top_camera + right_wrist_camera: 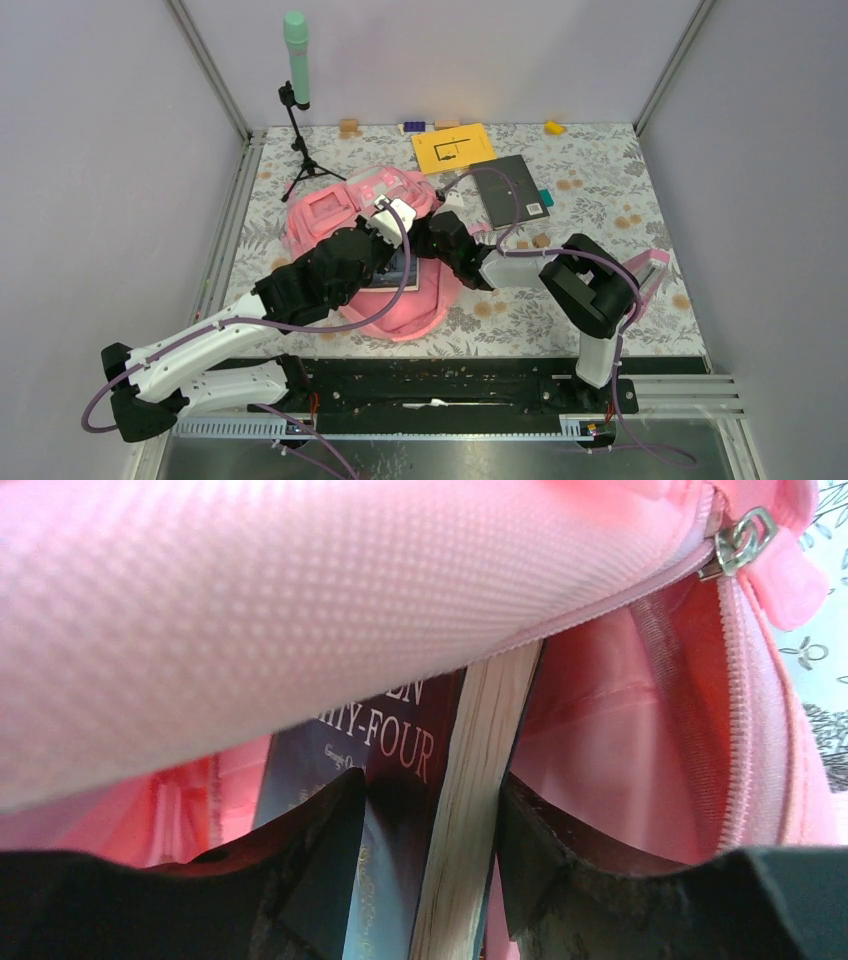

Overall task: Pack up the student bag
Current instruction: Place the book in the student bag.

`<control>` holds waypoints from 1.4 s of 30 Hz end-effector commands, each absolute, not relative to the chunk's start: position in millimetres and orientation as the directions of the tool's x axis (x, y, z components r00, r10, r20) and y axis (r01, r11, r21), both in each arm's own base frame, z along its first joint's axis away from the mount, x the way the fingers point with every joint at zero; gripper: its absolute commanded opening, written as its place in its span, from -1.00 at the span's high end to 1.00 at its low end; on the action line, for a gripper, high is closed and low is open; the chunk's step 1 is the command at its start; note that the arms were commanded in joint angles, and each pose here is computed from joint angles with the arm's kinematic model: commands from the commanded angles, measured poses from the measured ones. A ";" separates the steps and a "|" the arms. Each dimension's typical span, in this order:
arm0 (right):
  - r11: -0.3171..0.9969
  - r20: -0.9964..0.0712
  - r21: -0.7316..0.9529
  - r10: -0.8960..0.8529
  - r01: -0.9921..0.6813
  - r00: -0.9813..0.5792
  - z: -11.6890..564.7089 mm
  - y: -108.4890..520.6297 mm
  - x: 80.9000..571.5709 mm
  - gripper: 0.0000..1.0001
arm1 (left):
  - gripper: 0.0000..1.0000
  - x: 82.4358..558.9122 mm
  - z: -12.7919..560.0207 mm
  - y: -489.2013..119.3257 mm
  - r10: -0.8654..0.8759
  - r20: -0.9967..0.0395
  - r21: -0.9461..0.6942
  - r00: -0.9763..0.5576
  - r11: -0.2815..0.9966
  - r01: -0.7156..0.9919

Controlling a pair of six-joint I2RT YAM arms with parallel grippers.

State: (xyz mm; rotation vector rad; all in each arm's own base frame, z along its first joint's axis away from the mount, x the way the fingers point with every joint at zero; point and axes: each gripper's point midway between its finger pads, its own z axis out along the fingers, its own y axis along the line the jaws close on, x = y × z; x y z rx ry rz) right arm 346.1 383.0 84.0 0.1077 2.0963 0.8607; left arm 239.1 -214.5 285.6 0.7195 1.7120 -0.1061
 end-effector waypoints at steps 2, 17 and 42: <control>0.789 -0.789 0.534 0.335 -0.304 -0.515 126.1 371.8 356.5 -0.12 | 1.00 240.4 334.4 -223.2 0.248 -0.969 0.216 0.005 0.838 0.502; 0.878 -0.902 0.334 0.191 -0.344 -0.388 154.9 299.0 323.2 -0.26 | 1.00 238.8 335.6 -223.8 0.241 -0.970 0.207 0.003 0.828 0.521; 0.958 -0.617 0.006 -0.223 -0.288 -0.754 113.8 163.6 393.7 -0.41 | 1.00 243.4 315.4 -138.3 0.249 -0.968 0.240 0.012 0.919 0.312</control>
